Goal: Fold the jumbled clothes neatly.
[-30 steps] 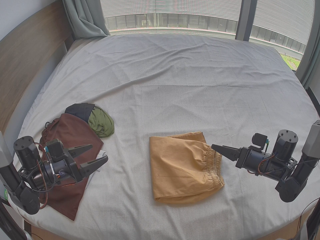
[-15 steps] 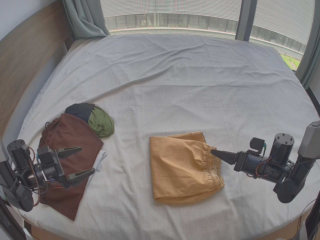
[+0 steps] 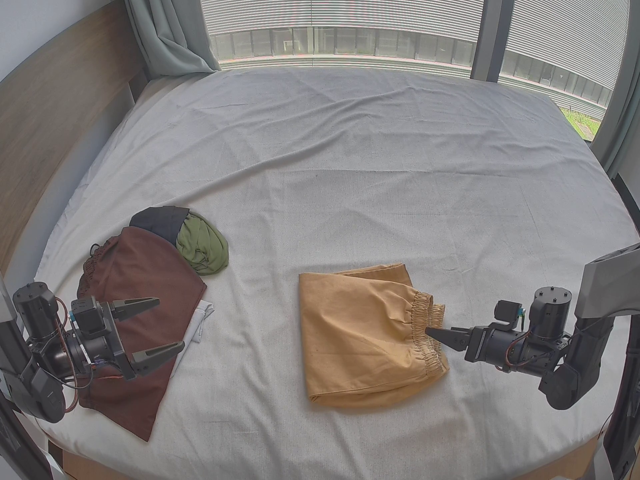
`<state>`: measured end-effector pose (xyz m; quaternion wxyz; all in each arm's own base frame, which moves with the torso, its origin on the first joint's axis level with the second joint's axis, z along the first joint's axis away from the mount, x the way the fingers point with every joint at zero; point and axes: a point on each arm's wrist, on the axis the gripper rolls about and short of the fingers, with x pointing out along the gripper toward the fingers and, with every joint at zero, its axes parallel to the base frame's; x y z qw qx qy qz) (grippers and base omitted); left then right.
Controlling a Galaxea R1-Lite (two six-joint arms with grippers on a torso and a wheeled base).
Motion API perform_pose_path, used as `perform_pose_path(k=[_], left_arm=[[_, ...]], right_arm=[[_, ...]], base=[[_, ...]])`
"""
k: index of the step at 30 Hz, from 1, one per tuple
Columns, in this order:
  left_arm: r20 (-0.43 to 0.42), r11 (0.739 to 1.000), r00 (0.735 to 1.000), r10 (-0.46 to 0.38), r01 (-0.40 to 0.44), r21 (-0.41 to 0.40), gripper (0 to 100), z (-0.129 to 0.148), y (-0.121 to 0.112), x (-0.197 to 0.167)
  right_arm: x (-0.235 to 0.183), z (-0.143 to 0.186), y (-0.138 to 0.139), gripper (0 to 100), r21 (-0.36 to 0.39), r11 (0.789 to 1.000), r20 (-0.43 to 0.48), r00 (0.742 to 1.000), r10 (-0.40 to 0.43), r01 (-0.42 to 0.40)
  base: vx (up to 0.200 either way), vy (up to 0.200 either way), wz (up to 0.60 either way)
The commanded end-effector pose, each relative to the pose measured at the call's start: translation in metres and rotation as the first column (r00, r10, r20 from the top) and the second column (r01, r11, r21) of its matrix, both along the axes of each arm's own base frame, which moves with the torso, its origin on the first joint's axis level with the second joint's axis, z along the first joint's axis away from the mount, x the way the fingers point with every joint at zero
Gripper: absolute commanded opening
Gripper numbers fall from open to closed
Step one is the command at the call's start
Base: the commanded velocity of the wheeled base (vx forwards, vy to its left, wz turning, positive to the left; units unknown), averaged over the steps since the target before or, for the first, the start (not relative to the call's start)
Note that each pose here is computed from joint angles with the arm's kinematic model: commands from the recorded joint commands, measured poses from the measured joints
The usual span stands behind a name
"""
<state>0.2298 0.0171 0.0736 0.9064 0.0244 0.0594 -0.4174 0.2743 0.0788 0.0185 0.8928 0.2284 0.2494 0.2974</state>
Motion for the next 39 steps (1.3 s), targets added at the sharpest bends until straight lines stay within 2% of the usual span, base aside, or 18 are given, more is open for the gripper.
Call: perform_pose_path(k=[1, 7, 20, 29, 39], left_arm=[[-0.010, 1.000, 1.000, 0.002, -0.002, -0.001, 100, -0.002, 0.000, -0.001], [-0.011, 1.000, 1.000, -0.001, 0.001, -0.001, 100, -0.002, -0.001, -0.001], [-0.010, 1.000, 1.000, -0.007, 0.007, -0.002, 100, -0.001, -0.002, -0.001], [-0.007, 1.000, 1.000, -0.010, 0.010, -0.001, 100, -0.001, -0.003, -0.001], [-0.006, 1.000, 1.000, -0.010, 0.010, -0.001, 100, 0.000, -0.003, -0.001]], right_arm=[[0.002, -0.026, -0.009, 100, -0.042, 0.999, -0.073, 0.997, -0.023, 0.020], [0.004, -0.046, -0.014, 100, -0.066, 0.997, -0.123, 0.992, -0.037, 0.029], [0.019, -0.079, -0.006, 100, -0.062, 0.998, -0.174, 0.985, -0.023, 0.013], [0.021, -0.076, 0.017, 100, -0.002, 1.000, -0.188, 0.982, 0.019, -0.020], [0.020, -0.072, 0.025, 100, 0.006, 0.999, -0.178, 0.983, 0.042, -0.042]], base=[[0.000, 0.000, 0.00], [0.000, 0.000, 0.00], [0.000, 0.000, 0.00], [0.000, 0.000, 0.00], [0.000, 0.000, 0.00]])
